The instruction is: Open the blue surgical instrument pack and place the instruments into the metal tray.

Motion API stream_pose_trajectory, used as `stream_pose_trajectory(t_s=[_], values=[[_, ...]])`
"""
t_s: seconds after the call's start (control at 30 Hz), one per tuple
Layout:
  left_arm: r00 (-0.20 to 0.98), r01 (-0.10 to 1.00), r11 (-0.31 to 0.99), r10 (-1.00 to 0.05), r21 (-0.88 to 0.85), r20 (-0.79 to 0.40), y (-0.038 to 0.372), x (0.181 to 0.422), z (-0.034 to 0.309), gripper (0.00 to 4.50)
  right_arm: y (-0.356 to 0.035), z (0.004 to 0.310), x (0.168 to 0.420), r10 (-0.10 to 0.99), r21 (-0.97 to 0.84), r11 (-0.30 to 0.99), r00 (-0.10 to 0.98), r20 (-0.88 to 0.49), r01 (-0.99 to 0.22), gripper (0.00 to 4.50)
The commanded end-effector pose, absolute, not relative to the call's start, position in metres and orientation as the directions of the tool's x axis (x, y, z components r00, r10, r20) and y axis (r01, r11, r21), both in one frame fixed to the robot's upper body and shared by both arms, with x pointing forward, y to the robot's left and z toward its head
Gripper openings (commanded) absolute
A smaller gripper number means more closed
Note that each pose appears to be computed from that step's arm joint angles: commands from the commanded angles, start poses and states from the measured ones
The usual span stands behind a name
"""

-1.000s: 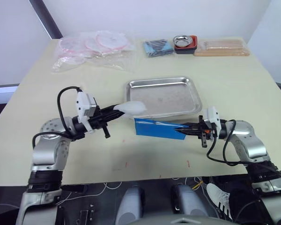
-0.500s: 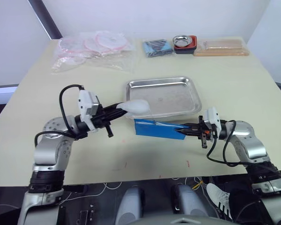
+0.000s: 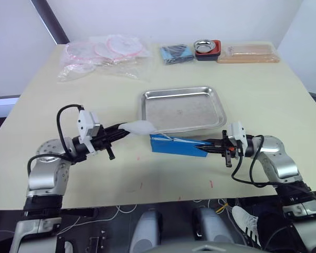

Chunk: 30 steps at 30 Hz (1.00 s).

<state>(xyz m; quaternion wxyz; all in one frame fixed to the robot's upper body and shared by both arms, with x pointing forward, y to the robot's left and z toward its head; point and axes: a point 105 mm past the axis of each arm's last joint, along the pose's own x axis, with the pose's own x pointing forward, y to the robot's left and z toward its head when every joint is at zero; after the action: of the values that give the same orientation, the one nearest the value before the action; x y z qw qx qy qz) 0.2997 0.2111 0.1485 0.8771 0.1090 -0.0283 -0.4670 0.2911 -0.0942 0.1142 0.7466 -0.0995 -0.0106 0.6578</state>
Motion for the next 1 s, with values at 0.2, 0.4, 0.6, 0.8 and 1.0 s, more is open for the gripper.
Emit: stream_pose_trajectory(t_s=[0.2, 0.4, 0.6, 0.8, 1.0], values=[[0.681, 0.705, 0.654, -0.732, 0.273, -0.007, 0.248, 0.301, 0.162, 0.05, -0.098, 0.097, 0.287, 0.978, -0.119, 0.104, 0.123, -0.166, -0.987, 0.0], [0.685, 0.706, 0.658, -0.728, 0.264, -0.017, 0.25, 0.299, 0.158, 0.05, -0.098, 0.098, 0.288, 0.979, -0.12, 0.102, 0.121, -0.165, -0.987, 0.0], [0.719, 0.678, 0.69, -0.694, 0.254, -0.033, 0.261, 0.296, 0.15, 0.05, -0.099, 0.097, 0.289, 0.978, -0.123, 0.104, 0.124, -0.167, -0.987, 0.0], [0.749, 0.652, 0.721, -0.661, 0.235, -0.05, 0.274, 0.291, 0.141, 0.05, -0.1, 0.098, 0.29, 0.978, -0.112, 0.108, 0.126, -0.166, -0.988, 0.0], [0.769, 0.629, 0.741, -0.637, 0.234, -0.054, 0.28, 0.29, 0.137, 0.05, -0.101, 0.1, 0.294, 0.977, -0.093, 0.137, 0.15, -0.153, -0.986, 0.0]])
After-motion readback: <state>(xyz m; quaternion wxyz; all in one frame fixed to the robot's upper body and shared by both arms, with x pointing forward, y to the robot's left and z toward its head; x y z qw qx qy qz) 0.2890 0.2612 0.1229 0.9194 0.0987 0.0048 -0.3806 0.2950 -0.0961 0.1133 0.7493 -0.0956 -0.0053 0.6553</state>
